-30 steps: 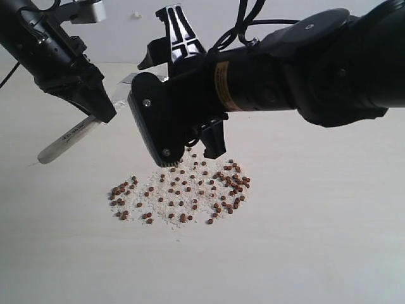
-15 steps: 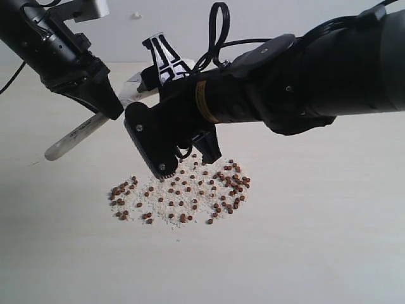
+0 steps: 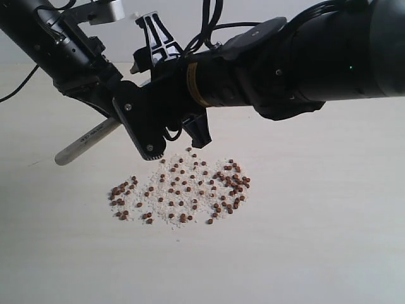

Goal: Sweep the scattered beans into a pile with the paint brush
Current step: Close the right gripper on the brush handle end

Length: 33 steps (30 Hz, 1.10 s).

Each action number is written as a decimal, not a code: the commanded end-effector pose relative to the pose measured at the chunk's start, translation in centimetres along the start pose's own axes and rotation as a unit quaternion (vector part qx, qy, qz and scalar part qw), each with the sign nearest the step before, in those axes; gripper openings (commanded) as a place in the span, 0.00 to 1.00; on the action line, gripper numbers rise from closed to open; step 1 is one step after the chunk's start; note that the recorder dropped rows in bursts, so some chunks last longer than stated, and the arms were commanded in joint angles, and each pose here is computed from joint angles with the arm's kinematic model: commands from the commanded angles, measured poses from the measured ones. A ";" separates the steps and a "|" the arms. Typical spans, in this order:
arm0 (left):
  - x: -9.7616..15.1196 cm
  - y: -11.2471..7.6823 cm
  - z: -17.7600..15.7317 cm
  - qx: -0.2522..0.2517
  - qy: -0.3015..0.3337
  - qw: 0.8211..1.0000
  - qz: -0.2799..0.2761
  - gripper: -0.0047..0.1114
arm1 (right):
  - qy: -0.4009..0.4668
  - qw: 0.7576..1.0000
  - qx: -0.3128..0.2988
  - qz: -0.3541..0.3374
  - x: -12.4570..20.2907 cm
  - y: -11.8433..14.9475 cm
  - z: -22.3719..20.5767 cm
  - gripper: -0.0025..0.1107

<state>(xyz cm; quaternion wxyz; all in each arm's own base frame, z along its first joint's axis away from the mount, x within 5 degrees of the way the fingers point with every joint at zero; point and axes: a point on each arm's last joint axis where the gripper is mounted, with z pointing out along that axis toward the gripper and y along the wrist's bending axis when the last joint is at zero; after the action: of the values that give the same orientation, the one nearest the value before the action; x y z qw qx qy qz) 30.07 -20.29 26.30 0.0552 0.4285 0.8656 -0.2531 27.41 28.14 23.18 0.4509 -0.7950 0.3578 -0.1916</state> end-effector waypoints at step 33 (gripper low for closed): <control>-3.5 1.4 -7.7 -0.204 -0.167 0.958 0.114 0.82 | -0.011 0.987 -0.005 0.163 0.0 -0.2 0.0 0.02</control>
<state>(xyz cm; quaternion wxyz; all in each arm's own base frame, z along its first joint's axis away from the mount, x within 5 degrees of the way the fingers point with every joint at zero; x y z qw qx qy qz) 32.69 -19.45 30.58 0.1979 0.4765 0.8397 -0.1692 27.78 27.96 23.15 0.4673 -0.7413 0.4620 -0.1363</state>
